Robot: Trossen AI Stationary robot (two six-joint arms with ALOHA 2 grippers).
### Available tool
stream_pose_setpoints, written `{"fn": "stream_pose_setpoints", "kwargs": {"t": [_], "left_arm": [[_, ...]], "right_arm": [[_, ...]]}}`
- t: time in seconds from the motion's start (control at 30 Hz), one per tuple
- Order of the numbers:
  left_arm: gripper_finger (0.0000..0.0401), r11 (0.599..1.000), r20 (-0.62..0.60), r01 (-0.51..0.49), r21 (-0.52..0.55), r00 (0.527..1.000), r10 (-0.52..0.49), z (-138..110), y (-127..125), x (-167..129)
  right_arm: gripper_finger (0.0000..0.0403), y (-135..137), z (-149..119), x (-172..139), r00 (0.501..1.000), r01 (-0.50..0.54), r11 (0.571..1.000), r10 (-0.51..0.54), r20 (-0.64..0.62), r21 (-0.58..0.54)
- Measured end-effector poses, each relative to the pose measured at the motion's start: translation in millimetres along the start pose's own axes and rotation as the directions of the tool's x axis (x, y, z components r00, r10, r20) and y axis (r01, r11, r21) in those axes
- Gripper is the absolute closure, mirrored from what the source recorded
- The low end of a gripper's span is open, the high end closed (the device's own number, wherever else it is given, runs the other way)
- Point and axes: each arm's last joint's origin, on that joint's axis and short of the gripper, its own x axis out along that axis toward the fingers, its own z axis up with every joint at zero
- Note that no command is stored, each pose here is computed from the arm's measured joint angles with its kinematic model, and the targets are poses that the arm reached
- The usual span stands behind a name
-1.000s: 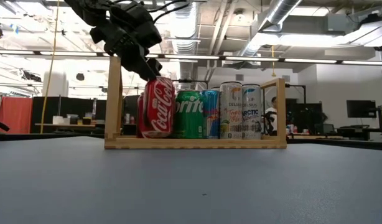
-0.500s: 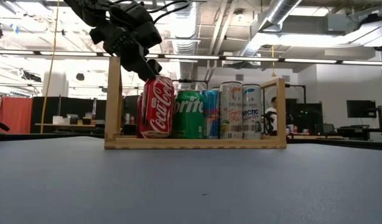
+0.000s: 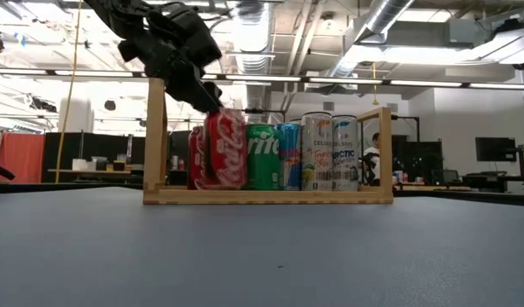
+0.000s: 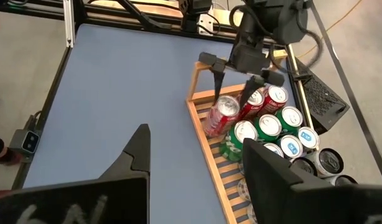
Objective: Place canned beverage on shelf
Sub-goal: Put the red-white soda can on the shelf aligned with the other red-white soda cans
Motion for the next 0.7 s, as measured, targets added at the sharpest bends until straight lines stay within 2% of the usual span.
{"fn": "stream_pose_setpoints", "kwargs": {"t": [0.5,0.7], "left_arm": [[0.0165,1.0,-0.027,-0.011,-0.027,1.0,0.01,0.6,-6.6,3.8],[0.0165,0.988,-0.062,-0.07,-0.141,0.996,0.062,-1.1,-5.7,4.1]], "right_arm": [[0.0243,-0.3,0.4,0.0,1.0,0.0,1.0,0.0,0.003,0.003],[0.0243,-0.3,0.4,0.0,1.0,0.0,1.0,0.0,0.003,0.003]]}}
